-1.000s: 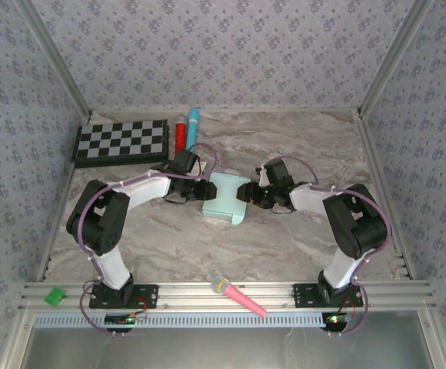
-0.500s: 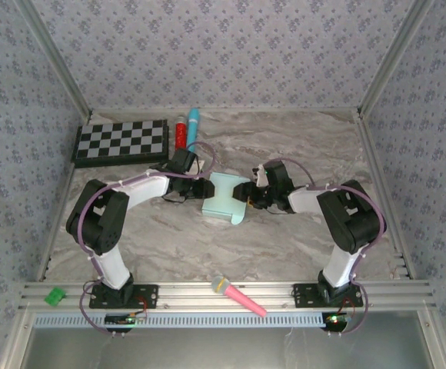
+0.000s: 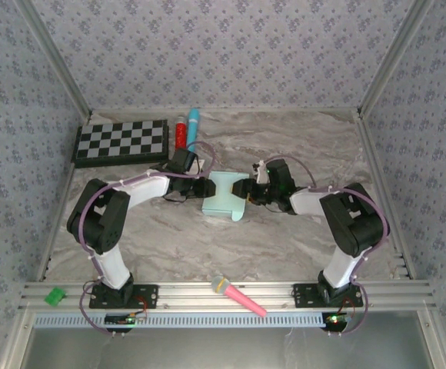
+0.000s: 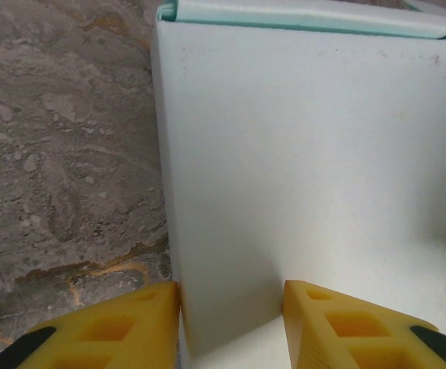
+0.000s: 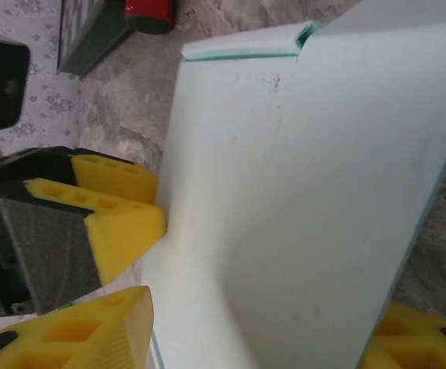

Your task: Fold the paper box

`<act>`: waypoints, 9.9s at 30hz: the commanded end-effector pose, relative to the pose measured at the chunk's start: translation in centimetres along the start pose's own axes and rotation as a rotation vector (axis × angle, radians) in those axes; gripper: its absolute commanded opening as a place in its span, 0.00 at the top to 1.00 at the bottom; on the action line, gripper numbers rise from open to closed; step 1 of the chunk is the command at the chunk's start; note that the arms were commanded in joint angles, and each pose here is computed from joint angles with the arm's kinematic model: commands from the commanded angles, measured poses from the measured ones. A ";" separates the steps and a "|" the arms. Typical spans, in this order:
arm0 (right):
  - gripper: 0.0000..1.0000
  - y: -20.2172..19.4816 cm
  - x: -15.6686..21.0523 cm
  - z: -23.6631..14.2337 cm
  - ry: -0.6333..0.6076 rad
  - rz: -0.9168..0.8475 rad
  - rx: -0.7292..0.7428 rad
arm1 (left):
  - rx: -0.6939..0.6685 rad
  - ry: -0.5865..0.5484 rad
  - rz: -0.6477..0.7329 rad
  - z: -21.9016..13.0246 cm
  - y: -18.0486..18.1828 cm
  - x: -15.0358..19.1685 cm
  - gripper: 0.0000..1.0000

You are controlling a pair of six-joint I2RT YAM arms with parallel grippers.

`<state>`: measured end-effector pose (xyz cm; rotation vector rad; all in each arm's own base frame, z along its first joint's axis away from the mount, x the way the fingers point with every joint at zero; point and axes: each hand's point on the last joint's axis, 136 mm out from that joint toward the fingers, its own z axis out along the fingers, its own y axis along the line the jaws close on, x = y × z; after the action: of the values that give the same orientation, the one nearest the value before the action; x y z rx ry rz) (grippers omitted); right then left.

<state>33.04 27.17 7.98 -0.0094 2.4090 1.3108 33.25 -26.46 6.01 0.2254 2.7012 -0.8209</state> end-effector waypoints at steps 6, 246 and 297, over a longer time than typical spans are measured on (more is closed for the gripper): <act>0.45 2.8 -1.5 -1.6 -0.039 -0.100 0.012 | 0.074 0.019 -0.015 1.2 -1.0 0.5 0.55; 0.60 -8.6 0.1 -15.9 -0.311 0.000 0.618 | -0.222 0.087 1.091 -1.1 -9.0 -3.3 0.43; 0.57 -3.8 -3.5 -15.2 -0.209 -0.203 0.547 | -0.099 -0.216 1.081 -12.7 -11.7 -5.3 0.13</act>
<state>31.81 11.36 12.49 0.1395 2.4073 0.5047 30.33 -30.88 21.20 1.5700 1.8634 -0.3335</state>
